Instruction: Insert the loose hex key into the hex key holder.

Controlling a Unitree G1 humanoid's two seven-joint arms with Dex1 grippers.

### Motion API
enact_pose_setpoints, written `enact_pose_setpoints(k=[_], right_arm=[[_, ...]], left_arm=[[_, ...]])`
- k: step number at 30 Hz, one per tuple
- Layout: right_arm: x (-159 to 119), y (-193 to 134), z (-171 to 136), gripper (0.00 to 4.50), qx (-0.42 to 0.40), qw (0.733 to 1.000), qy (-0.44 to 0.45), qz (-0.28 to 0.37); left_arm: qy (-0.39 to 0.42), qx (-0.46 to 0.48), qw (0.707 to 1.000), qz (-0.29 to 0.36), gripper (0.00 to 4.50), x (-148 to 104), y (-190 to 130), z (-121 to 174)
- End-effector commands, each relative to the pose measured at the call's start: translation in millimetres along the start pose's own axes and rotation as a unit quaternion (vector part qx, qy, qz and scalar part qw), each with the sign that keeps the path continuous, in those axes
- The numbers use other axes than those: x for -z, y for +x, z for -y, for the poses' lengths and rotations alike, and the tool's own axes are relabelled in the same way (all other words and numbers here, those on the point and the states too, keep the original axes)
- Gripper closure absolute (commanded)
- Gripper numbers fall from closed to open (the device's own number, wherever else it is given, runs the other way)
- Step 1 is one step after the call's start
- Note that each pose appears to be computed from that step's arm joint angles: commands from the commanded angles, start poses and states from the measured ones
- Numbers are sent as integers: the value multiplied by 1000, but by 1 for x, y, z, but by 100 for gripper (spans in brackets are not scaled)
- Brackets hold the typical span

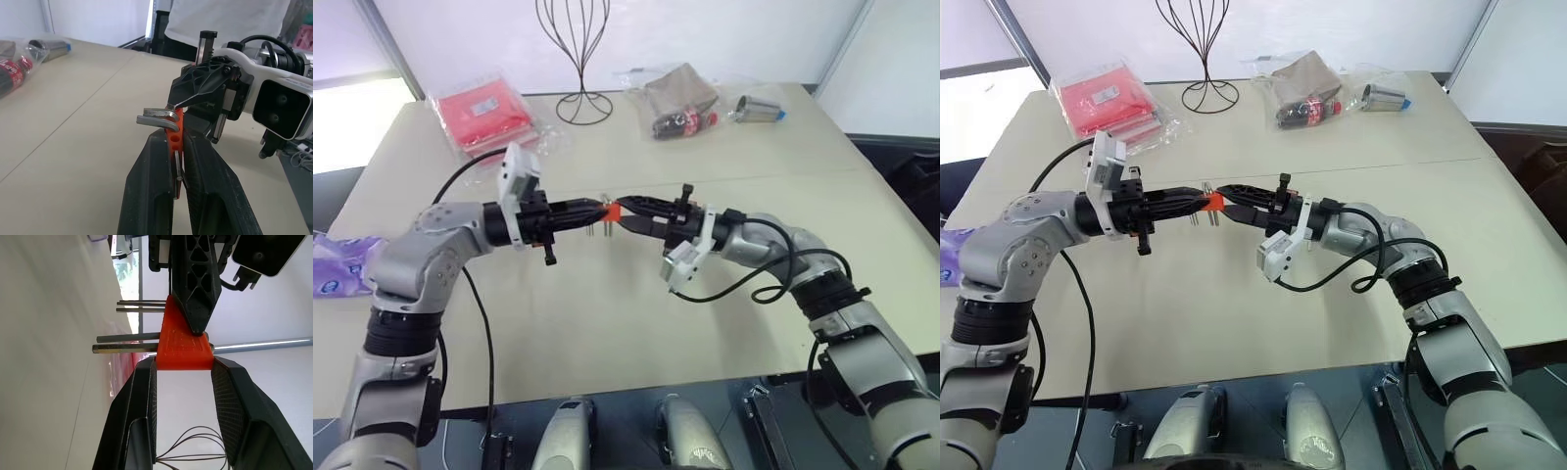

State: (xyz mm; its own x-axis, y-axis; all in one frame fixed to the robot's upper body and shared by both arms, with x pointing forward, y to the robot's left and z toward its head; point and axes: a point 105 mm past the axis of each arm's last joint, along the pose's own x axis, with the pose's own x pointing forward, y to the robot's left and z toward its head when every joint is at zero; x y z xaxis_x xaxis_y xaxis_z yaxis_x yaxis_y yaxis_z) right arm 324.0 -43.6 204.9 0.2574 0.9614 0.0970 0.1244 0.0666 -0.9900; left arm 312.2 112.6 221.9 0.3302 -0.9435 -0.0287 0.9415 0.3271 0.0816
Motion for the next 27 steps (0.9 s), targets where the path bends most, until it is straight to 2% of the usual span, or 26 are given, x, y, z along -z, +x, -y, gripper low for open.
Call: enact_pose_setpoints(k=[1,2,6,12,15,16,19,21,26,27], right_arm=[[-6,2,30,243,50,998,-19,17],[-6,2,30,207,50,998,-18,17],[-5,2,28,6,42,999,-11,13],[4,-9,12,6,-8,1000,24,-19],[31,-29,8,6,-44,988,110,-104],[40,-38,6,6,-63,976,157,-137],[60,-57,25,6,-74,925,308,-208],[61,-65,35,6,-114,894,372,-222],[67,-86,32,6,-234,850,403,-245],[70,-92,23,6,-260,831,421,-256]], left_arm=[[3,-2,1000,-11,450,5,2,2],[3,-2,1000,-11,450,5,2,2],[3,-2,1000,-11,450,5,2,2],[6,-2,1000,-10,450,4,2,2],[9,-4,1000,-9,450,3,1,2],[11,-6,1000,-9,450,2,1,1],[19,-10,1000,-8,450,-1,-1,0],[25,-12,1000,-8,450,-3,-2,-1],[31,-16,999,-1,450,-7,-1,-3],[31,-17,999,1,450,-7,0,-3]])
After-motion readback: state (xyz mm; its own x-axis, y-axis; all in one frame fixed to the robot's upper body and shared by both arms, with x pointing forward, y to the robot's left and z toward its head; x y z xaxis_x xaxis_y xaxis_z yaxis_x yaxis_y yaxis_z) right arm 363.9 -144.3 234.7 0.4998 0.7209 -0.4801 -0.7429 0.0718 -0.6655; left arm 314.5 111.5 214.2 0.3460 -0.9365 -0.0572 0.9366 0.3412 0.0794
